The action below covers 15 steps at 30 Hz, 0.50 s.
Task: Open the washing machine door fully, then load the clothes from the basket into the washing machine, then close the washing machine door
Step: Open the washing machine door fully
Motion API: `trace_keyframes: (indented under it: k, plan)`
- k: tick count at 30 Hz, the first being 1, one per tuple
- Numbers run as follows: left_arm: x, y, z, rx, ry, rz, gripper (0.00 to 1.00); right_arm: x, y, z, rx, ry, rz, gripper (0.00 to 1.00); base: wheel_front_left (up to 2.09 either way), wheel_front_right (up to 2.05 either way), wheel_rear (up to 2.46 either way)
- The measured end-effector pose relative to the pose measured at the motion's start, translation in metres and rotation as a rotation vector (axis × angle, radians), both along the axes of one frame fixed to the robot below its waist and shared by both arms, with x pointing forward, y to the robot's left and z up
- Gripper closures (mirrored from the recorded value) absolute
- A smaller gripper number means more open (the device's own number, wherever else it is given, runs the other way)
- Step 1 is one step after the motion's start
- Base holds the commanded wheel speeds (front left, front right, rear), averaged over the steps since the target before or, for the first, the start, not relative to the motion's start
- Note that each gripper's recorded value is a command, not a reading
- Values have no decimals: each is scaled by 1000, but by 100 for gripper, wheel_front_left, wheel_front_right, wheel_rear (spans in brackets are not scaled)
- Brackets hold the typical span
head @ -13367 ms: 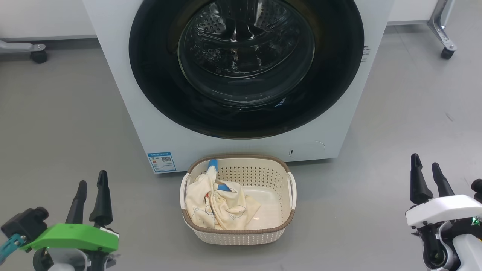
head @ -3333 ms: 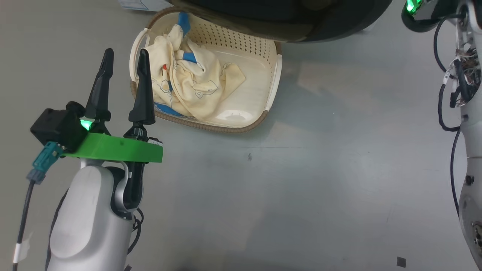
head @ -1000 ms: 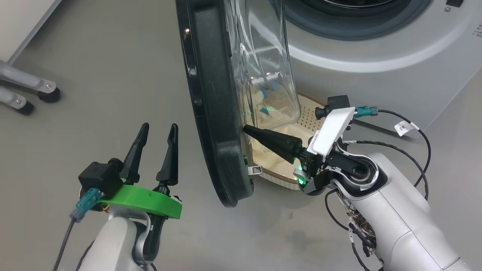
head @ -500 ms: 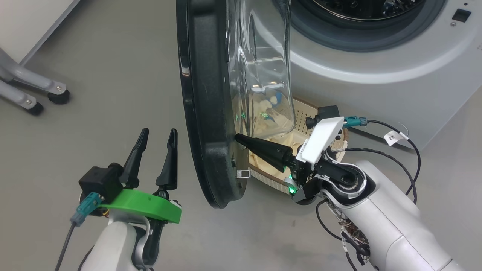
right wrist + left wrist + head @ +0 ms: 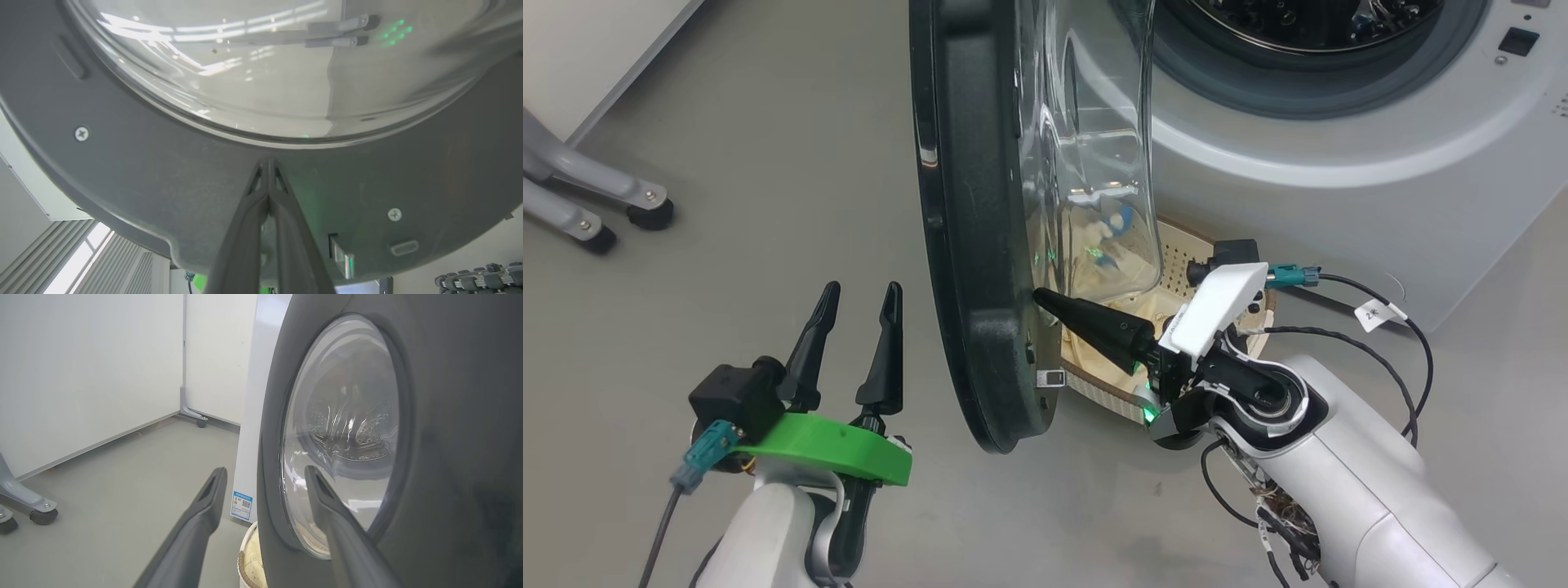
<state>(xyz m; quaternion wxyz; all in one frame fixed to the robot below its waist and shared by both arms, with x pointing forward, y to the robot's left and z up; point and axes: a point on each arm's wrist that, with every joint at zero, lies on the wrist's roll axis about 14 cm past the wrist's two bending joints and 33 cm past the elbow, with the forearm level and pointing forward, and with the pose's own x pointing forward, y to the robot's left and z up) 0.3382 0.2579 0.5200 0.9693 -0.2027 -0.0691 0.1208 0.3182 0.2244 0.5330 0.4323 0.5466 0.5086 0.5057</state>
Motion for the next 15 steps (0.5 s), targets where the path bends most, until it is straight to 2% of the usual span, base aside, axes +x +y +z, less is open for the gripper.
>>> trace_keyframes:
  k: [6, 15]
  plan:
    - [-4, 6, -2, -6, 2, 21, 0, 24, -7, 16, 58, 64, -107, 100, 0, 0, 0]
    - [1, 2, -4, 1, 6, 8, 0, 69, -35, 37, 119, 65, -313, 100, 0, 0, 0]
